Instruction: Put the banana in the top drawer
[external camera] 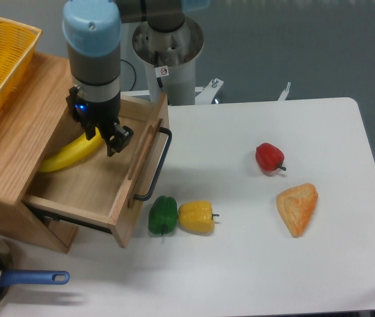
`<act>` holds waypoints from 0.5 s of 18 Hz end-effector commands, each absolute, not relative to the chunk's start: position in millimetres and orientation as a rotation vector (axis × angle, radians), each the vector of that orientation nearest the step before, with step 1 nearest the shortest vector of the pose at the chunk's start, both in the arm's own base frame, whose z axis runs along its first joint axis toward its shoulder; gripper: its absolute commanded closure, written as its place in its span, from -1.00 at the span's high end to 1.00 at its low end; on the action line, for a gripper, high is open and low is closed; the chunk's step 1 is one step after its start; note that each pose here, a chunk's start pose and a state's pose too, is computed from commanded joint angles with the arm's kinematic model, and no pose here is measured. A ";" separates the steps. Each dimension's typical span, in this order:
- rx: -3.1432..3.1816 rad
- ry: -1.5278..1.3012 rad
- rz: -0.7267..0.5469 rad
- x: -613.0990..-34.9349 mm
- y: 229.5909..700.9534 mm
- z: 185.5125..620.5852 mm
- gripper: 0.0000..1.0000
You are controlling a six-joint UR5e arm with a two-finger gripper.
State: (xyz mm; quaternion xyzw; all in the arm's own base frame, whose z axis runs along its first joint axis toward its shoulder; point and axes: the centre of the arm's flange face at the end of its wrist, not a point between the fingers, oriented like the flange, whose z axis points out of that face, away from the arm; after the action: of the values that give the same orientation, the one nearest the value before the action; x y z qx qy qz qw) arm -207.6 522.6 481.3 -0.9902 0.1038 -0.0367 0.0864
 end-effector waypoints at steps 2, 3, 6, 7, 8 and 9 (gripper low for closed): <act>-2.940 0.348 -0.100 -215.6 514.5 486.9 0.22; -2.933 0.361 -0.094 -218.1 511.2 490.1 0.22; -2.922 0.408 -0.081 -227.8 499.0 498.1 0.22; -2.914 0.433 -0.073 -232.3 492.4 502.9 0.22; -2.906 0.472 -0.066 -233.3 488.6 506.3 0.22; -2.900 0.504 -0.061 -235.8 486.6 506.9 0.22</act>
State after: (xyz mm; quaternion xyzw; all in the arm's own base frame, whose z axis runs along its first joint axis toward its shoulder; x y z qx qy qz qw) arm -235.8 486.6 506.9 -0.9802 0.1703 -0.0206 0.0988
